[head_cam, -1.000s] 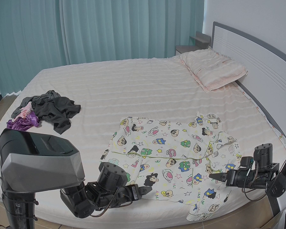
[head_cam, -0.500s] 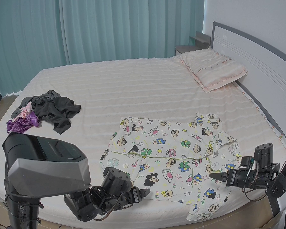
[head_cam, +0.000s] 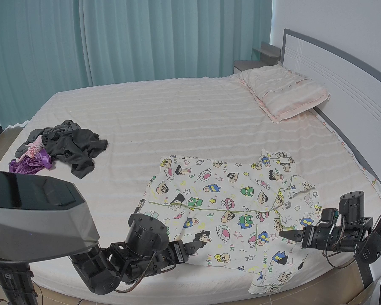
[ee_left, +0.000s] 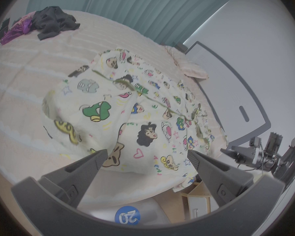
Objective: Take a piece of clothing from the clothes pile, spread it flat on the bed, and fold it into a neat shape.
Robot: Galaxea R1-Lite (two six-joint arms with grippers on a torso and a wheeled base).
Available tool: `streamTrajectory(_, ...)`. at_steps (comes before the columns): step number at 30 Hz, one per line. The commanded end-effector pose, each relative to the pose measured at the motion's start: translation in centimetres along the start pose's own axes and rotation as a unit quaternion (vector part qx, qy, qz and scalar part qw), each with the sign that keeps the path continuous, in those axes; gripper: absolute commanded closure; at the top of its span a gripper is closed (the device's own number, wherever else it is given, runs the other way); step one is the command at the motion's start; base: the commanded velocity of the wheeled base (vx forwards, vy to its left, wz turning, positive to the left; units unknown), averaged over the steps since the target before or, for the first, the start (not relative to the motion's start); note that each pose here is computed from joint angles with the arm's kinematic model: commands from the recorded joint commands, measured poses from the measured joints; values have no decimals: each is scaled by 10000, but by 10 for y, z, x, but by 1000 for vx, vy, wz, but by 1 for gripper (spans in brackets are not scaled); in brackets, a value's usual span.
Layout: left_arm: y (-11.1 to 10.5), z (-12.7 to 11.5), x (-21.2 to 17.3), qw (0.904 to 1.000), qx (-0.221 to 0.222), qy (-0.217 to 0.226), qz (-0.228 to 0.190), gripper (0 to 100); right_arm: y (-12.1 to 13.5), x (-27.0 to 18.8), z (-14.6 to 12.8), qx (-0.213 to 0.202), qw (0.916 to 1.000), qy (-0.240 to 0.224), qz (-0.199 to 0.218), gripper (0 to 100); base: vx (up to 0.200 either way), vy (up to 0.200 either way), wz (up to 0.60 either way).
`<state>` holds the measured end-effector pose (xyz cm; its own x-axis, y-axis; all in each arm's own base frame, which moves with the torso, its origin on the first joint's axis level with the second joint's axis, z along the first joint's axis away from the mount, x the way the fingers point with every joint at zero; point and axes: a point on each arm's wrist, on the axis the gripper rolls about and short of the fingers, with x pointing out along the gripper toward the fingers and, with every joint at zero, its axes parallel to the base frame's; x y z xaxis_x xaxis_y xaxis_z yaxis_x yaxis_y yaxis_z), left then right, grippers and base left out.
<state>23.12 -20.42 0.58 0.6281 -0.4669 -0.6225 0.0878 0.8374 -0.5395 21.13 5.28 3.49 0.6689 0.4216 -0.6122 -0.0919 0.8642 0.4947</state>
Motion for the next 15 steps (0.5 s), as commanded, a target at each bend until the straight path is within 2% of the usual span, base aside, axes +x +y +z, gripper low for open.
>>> streamTrajectory(1, -11, 15, -21, 9991, -60, -347, -230, 0, 0, 0, 0, -9, 10000, -9, 11, 0, 0, 0, 0)
streamTrajectory(8, -13, 21, -23, 9985, -84, -472, -269, 0, 1, -1, 0, -11, 10000, -16, 14, 0, 0, 0, 0)
streamTrajectory(12, -8, 33, -19, 9975, -184, -670, -161, 0, 1, -1, 0, -11, 10000, -16, 14, 0, 0, 0, 0)
streamTrajectory(15, 5, 57, -11, 9942, -422, -992, -5, 0, 1, -1, 0, -11, 10000, -16, 14, 0, 0, 0, 0)
